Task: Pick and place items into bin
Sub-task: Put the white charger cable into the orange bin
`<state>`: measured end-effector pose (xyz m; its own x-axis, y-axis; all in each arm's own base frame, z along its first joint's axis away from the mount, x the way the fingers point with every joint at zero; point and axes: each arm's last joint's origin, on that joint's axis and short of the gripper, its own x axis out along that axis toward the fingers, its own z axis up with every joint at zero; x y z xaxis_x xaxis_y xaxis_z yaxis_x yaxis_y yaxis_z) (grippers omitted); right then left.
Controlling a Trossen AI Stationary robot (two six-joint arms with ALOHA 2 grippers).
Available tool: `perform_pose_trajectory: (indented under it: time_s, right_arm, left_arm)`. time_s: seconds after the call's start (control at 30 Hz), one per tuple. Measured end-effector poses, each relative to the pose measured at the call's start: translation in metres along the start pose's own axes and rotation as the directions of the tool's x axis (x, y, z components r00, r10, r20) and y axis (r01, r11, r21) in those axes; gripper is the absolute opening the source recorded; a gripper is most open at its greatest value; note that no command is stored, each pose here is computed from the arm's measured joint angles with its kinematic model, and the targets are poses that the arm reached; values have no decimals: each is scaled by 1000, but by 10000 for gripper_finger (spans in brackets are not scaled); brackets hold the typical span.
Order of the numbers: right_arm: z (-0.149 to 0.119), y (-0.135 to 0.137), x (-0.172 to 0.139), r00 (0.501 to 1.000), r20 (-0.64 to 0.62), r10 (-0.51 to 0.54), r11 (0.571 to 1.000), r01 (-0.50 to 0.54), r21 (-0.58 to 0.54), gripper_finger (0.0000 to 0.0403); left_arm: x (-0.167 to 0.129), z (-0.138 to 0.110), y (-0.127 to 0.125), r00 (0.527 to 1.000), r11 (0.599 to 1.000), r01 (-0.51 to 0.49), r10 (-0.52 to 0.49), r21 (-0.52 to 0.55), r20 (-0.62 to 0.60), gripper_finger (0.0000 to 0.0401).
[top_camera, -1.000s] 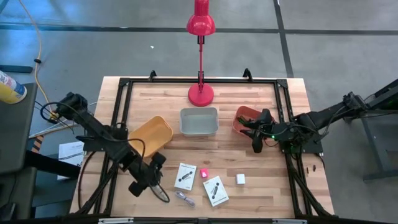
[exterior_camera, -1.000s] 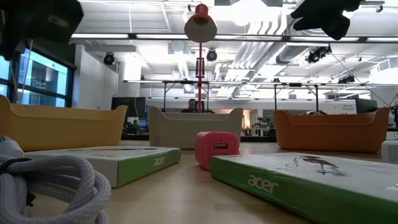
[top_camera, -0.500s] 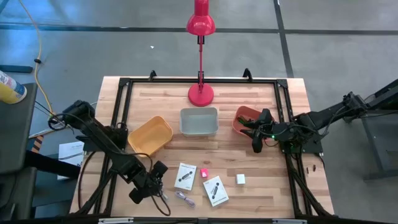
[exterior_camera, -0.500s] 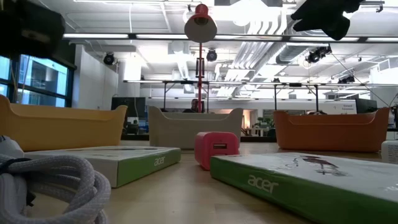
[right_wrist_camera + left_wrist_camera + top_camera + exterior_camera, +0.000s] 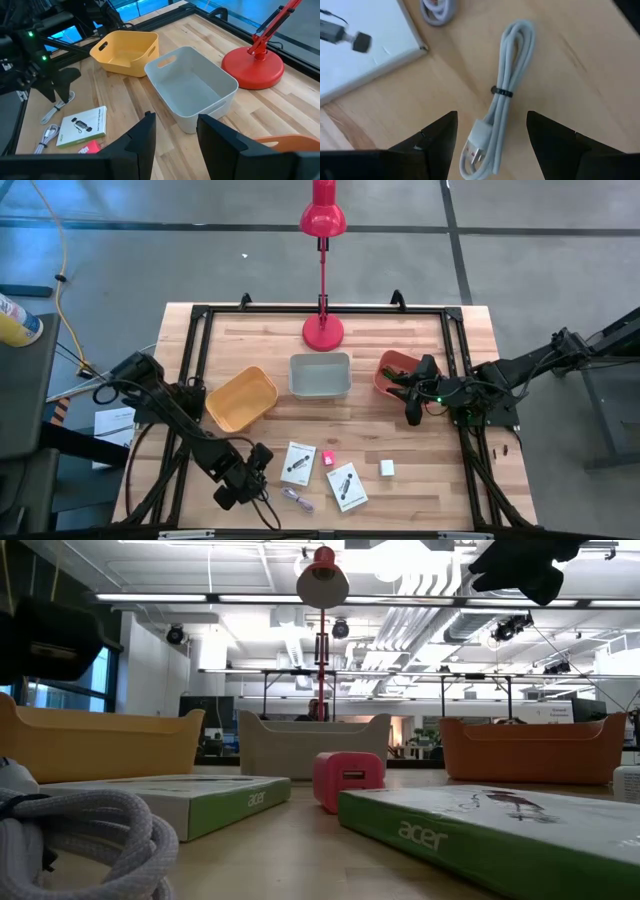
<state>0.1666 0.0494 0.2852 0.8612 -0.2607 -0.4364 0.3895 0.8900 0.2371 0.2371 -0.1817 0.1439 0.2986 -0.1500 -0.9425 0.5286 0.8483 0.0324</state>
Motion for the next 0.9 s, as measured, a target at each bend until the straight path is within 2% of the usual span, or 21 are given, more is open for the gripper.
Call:
perform_pose_trajectory:
  time_s: [0.33, 0.43, 0.9]
  right_arm:
    - [0, 0, 0, 1000, -3, 0, 1000, 0, 0, 134]
    - [0, 0, 0, 1000, -3, -1, 1000, 1, -1, 133]
    - [-1, 0, 0, 1000, -5, -1, 1000, 1, -2, 134]
  left_arm:
    - [9, -4, 0, 998, 999, -5, 2, -46, -57, 227]
    - [9, -4, 0, 998, 999, -7, 4, -49, -57, 216]
    - [9, -4, 0, 998, 998, -4, 1, -56, -55, 63]
